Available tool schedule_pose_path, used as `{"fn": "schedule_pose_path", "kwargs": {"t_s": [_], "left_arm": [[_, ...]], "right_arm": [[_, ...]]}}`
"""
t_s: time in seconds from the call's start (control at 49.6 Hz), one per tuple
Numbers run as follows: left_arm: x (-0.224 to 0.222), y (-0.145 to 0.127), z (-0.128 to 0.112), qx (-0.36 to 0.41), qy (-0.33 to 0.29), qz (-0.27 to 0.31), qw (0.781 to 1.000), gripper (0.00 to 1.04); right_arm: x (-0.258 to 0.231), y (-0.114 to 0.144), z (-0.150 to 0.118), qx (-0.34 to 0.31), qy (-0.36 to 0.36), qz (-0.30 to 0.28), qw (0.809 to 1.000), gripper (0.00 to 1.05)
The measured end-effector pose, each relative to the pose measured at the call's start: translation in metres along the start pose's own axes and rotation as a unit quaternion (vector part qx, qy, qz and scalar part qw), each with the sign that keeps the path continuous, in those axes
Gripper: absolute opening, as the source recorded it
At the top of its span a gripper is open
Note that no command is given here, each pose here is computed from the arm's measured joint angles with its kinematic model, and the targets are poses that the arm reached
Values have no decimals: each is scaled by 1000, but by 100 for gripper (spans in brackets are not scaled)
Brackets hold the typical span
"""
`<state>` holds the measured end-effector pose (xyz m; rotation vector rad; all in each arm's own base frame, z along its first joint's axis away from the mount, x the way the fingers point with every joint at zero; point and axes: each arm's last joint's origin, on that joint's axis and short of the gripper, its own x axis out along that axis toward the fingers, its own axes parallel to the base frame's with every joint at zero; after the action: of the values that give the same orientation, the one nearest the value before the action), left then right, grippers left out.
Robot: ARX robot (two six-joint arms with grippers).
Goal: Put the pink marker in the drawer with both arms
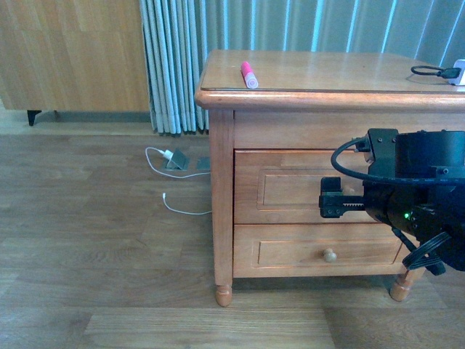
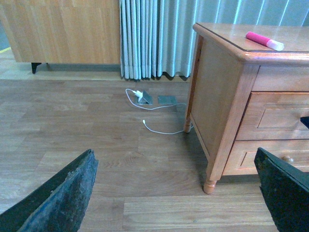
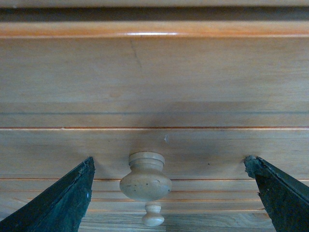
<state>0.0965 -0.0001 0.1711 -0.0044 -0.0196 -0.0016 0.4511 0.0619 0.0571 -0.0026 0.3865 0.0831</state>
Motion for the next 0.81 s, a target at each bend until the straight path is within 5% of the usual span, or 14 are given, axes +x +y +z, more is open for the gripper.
{"fn": "schedule_pose_path", "kwargs": {"t_s": [0.383,0.806], "left_arm": [[0,0,0,0,0,0,1000,99],[0,0,0,0,0,0,1000,99]], "right_arm": [[1,3,-1,-2,-5,5,1000,96],[1,9,-3,-7,3,10,1000,28]]}}
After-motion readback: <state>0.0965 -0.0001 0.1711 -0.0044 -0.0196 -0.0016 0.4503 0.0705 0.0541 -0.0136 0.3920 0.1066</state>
